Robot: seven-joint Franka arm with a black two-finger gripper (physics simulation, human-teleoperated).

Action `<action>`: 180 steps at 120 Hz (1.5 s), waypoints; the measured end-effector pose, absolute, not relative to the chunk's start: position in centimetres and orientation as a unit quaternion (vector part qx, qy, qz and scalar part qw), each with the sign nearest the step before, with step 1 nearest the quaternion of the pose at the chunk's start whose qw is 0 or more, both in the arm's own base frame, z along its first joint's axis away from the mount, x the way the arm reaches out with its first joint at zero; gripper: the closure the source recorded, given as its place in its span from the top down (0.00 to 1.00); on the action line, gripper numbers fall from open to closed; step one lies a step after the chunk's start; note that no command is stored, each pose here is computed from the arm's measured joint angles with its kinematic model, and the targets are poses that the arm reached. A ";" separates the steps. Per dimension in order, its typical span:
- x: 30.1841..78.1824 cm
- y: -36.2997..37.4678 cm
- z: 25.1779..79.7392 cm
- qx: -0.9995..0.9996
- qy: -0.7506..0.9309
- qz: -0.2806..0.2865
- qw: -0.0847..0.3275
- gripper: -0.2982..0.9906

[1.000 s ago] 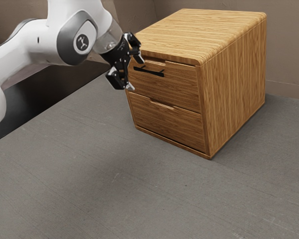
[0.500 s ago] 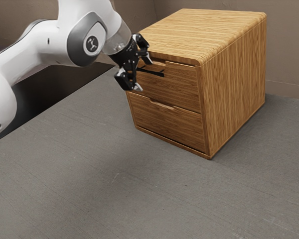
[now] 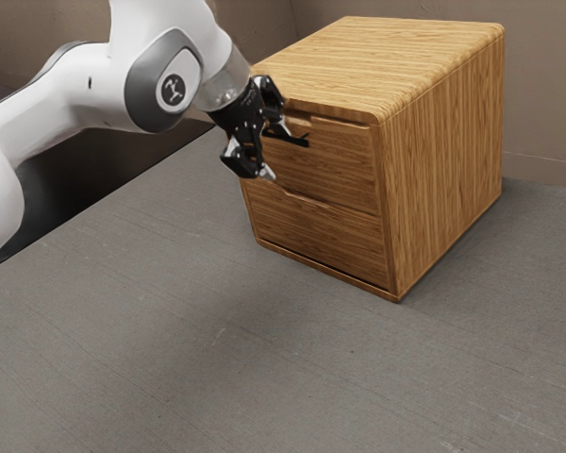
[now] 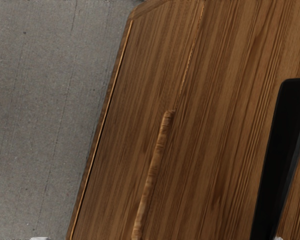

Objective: Pull the drawer handle with one arm to open the drawer

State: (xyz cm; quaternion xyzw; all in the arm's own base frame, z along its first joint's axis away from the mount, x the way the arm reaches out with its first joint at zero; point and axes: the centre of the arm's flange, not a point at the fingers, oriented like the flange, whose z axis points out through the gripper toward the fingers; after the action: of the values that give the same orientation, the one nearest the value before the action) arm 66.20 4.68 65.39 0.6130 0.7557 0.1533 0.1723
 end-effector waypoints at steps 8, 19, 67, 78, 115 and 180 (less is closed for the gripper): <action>65.7 4.8 65.7 0.611 0.757 0.153 0.173 0.59; 64.8 5.6 66.0 0.605 0.762 0.152 0.172 0.51; 60.0 6.3 67.0 0.597 0.771 0.136 0.174 0.21; 58.4 6.6 67.0 0.595 0.774 0.130 0.174 0.19; 53.0 6.7 66.8 0.591 0.779 0.113 0.175 0.16; 46.3 6.6 67.6 0.582 0.783 0.121 0.183 0.17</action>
State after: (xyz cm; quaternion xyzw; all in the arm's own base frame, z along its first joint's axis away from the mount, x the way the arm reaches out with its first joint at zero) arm 46.32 6.56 67.57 0.5820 0.7829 0.1211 0.1834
